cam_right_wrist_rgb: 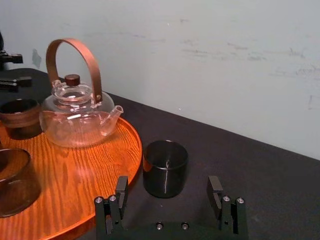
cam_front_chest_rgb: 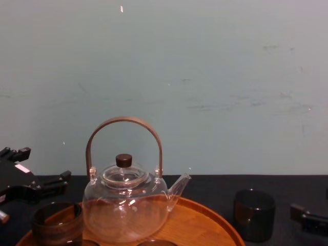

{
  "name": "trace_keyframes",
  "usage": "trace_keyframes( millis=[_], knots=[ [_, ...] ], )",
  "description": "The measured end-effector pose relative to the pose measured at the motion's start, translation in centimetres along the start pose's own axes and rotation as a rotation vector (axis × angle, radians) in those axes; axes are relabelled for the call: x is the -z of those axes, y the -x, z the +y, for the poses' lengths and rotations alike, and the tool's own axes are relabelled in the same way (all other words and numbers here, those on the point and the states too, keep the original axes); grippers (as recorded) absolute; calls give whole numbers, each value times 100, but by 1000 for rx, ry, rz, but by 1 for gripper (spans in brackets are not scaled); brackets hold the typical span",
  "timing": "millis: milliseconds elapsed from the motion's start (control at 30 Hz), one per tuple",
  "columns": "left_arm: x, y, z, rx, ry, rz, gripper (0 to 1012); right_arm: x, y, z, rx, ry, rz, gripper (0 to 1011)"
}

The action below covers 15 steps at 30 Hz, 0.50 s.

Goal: Pick up the glass from the table and place it on the tray.

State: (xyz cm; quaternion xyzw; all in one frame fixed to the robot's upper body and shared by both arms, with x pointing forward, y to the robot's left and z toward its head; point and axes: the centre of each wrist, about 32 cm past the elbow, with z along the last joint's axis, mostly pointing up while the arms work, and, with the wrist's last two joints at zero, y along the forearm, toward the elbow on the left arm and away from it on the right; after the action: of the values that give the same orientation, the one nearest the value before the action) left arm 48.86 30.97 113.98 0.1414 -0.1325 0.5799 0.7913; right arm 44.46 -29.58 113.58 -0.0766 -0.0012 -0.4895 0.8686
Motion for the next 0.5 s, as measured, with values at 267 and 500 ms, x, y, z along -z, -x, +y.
trace_keyframes(
  millis=[267, 500],
  knots=[
    [0, 0, 0, 0, 0, 0, 1001, 70, -98, 144, -4, 30, 16, 1002],
    [0, 0, 0, 0, 0, 0, 1001, 83, -157, 294, -20, 43, 5, 1002]
  ],
)
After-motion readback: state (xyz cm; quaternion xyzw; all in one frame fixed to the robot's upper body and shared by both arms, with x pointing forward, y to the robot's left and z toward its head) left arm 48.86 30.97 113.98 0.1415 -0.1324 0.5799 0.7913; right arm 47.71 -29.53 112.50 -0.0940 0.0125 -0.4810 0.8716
